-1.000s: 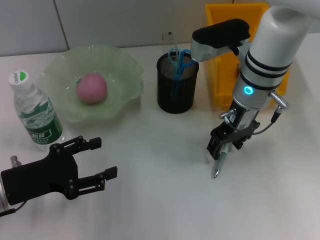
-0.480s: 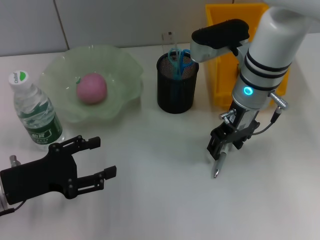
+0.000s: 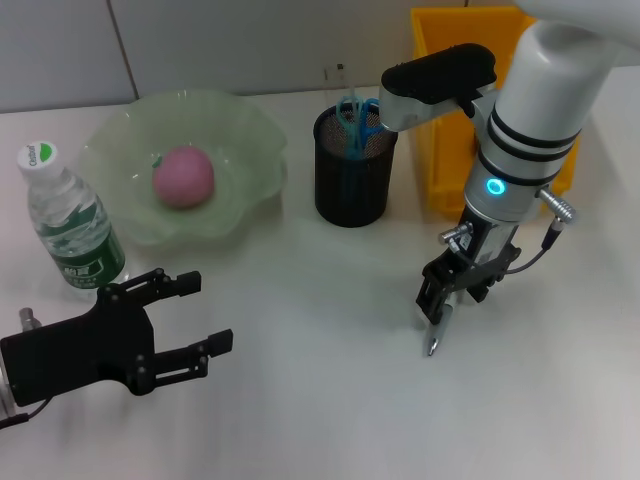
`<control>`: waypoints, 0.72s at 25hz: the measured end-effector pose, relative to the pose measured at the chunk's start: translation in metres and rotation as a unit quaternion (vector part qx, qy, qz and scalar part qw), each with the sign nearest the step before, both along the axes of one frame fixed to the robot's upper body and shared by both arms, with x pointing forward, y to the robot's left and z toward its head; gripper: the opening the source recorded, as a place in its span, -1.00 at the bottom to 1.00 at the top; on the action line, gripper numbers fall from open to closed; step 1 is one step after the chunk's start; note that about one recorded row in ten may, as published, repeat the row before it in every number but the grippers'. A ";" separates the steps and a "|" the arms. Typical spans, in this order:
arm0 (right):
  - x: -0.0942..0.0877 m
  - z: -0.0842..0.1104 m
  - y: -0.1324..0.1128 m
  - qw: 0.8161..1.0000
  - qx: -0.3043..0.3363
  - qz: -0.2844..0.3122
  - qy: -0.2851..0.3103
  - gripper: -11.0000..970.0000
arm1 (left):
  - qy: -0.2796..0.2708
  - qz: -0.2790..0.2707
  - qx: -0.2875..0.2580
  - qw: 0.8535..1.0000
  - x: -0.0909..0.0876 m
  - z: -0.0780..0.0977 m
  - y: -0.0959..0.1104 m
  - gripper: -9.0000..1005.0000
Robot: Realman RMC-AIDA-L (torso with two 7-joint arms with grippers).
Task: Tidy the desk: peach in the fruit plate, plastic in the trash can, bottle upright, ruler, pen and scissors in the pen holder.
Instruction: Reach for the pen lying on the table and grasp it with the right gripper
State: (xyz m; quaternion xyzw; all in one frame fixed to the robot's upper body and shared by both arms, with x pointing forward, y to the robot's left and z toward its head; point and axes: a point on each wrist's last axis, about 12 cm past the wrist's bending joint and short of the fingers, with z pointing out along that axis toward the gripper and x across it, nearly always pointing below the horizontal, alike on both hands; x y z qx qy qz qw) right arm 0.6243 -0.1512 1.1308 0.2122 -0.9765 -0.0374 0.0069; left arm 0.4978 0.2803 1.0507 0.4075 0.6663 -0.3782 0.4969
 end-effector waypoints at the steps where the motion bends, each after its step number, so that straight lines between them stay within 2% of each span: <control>1: 0.000 0.000 0.000 1.000 0.000 0.000 -0.001 0.34 | 0.000 0.000 0.000 1.000 0.000 0.000 0.000 0.62; 18: 0.000 -0.002 -0.001 1.000 0.001 -0.001 -0.003 0.30 | -0.002 -0.001 0.001 1.000 0.000 0.000 0.000 0.62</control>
